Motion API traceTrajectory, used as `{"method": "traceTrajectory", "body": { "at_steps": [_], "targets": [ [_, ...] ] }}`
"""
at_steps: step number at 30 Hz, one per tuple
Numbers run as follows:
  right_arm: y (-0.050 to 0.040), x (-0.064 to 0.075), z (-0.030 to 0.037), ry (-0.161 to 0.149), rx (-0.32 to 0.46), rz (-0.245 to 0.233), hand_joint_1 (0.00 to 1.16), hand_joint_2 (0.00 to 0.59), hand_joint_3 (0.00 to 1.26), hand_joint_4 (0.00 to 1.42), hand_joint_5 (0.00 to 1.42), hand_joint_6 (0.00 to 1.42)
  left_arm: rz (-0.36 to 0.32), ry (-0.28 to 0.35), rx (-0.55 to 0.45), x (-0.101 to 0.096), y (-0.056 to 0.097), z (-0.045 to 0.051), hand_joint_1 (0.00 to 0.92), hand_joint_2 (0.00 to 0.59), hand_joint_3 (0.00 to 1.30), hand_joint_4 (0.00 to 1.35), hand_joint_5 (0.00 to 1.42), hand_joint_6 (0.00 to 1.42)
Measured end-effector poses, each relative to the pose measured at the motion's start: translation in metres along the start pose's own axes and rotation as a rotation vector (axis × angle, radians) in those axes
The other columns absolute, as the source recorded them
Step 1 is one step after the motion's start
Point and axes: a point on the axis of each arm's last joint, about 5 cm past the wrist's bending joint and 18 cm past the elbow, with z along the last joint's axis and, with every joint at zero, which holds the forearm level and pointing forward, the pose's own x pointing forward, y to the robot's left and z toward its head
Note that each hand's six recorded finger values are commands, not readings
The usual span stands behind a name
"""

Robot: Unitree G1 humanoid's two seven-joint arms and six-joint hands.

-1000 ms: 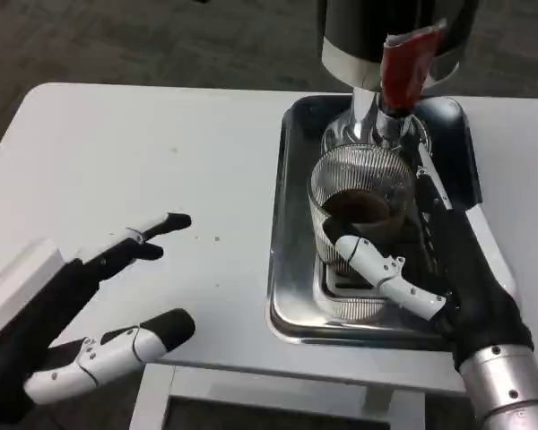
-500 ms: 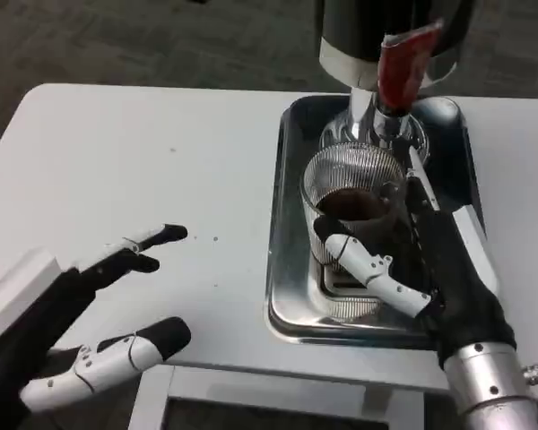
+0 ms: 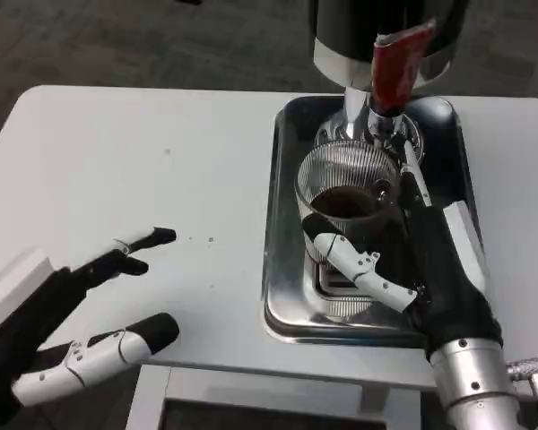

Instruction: Grasp the cup under the faucet to collect the drink, then remove the cup.

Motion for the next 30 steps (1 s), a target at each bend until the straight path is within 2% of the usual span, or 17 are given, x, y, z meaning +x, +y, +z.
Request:
{"method": "traceTrajectory", "body": {
  "at_steps": [8,30],
  "targets": [
    [0.0032,0.0013,0.0006,-0.006,-0.024,-0.01,0.61,0.215,0.02,0.15,0.23,0.28,-0.004,0.009,-0.02,0.001,0.0017,-0.0046,0.0,0.088,0.17,0.11,0.21,0.19],
    [0.0098,0.0039,0.0013,-0.024,-0.128,-0.05,0.67,0.225,0.26,0.4,0.47,0.5,0.006,0.003,-0.018,0.0053,0.0051,-0.0094,0.0,0.087,0.17,0.12,0.21,0.2]
  ]
}}
